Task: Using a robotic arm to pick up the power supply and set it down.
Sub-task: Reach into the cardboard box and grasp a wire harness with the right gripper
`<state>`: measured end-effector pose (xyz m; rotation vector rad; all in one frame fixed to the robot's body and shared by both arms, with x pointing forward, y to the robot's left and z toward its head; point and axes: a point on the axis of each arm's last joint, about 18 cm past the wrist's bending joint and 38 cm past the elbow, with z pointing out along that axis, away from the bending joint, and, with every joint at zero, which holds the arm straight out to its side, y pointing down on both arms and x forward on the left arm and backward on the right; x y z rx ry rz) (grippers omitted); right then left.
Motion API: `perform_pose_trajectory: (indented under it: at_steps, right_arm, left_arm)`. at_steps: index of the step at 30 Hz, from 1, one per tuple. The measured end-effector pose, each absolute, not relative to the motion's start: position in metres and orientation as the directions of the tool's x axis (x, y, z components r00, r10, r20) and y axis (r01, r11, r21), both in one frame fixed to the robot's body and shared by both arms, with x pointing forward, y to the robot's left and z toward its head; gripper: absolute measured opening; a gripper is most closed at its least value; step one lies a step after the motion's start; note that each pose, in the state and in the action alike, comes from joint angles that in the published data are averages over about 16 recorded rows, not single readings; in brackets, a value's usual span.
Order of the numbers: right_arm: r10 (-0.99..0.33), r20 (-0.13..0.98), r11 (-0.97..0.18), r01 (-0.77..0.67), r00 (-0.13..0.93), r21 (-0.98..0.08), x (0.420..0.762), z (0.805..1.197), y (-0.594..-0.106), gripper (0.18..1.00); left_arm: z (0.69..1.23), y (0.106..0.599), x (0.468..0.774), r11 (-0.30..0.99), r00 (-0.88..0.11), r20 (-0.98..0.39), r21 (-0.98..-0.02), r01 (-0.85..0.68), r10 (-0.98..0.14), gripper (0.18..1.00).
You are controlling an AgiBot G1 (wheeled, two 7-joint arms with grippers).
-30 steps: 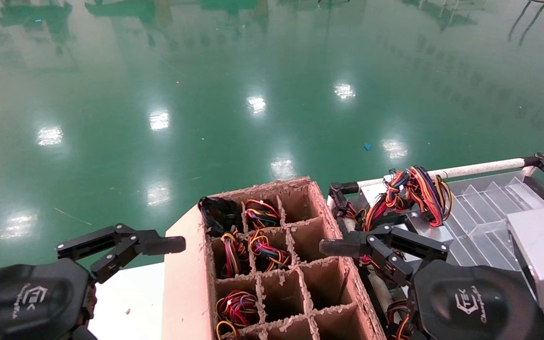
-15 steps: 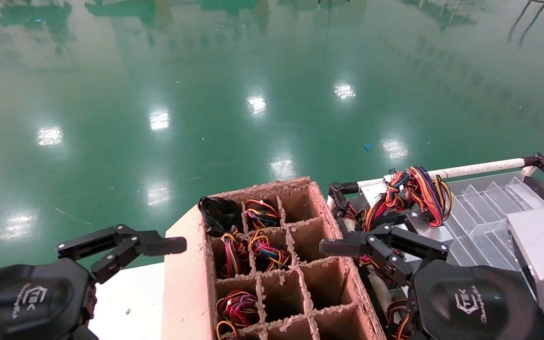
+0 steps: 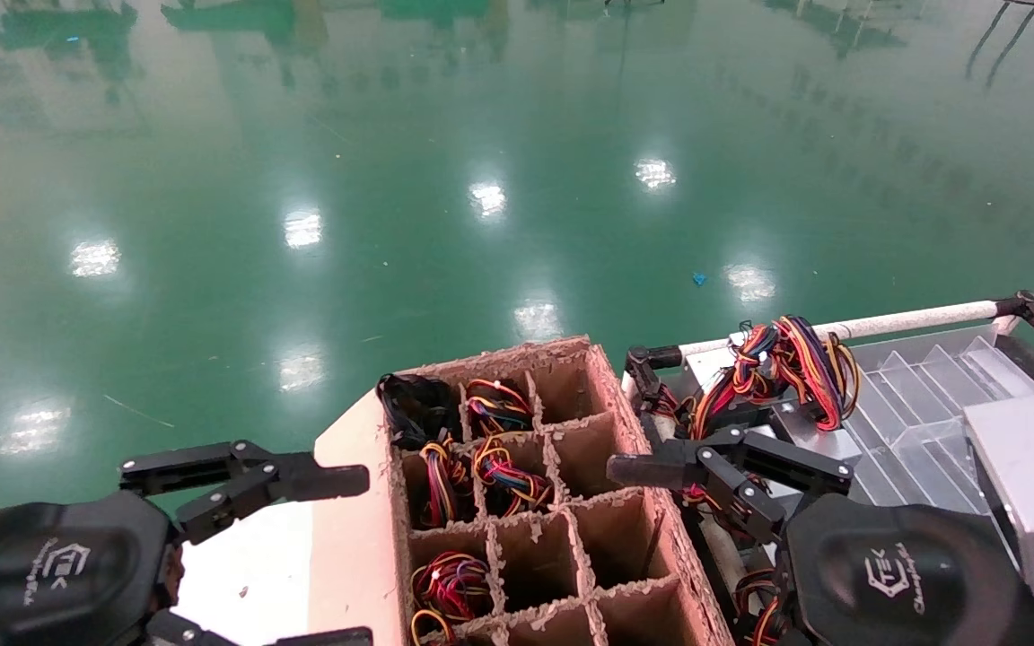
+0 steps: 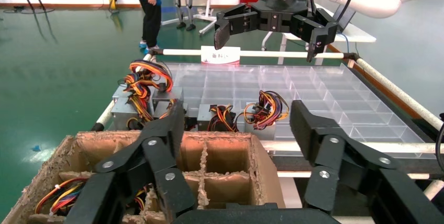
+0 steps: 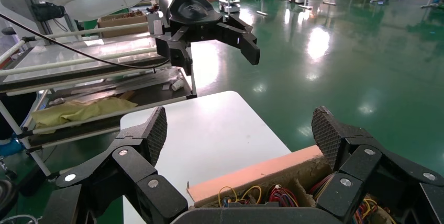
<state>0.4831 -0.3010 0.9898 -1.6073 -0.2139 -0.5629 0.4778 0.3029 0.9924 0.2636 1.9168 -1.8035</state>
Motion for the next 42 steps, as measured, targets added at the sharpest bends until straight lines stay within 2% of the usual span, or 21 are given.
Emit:
perform_pose_trajectory:
  at_steps: [7,20,27,34,42]
  right_arm:
    - [-0.205,0.471,-0.169,0.443,0.858,-0.880,0.510,0.986,-0.291,1.000]
    - [-0.201,0.486,-0.322,0.411,0.851,-0.853,0.591,0.983,-0.255,1.000]
    - [-0.197,0.498,-0.413,0.389,0.845,-0.824,0.626,0.980,-0.243,1.000]
    - [-0.194,0.525,-0.493,0.380,0.829,-0.782,0.654,0.976,-0.233,1.000]
    - [-0.181,0.573,-0.565,0.393,0.799,-0.726,0.678,0.973,-0.217,0.986]
  left_arm:
    - [0.992,0.303,0.478,0.108,-0.861,-0.473,-0.881,0.461,-0.189,0.670]
    - [0.992,0.303,0.478,0.108,-0.861,-0.473,-0.881,0.461,-0.189,0.376]
    - [0.992,0.303,0.478,0.108,-0.861,-0.473,-0.881,0.461,-0.189,0.270]
    - [0.992,0.303,0.478,0.108,-0.861,-0.473,-0.881,0.461,-0.189,0.215]
    - [0.992,0.303,0.478,0.108,-0.861,-0.473,-0.881,0.461,-0.189,0.213]
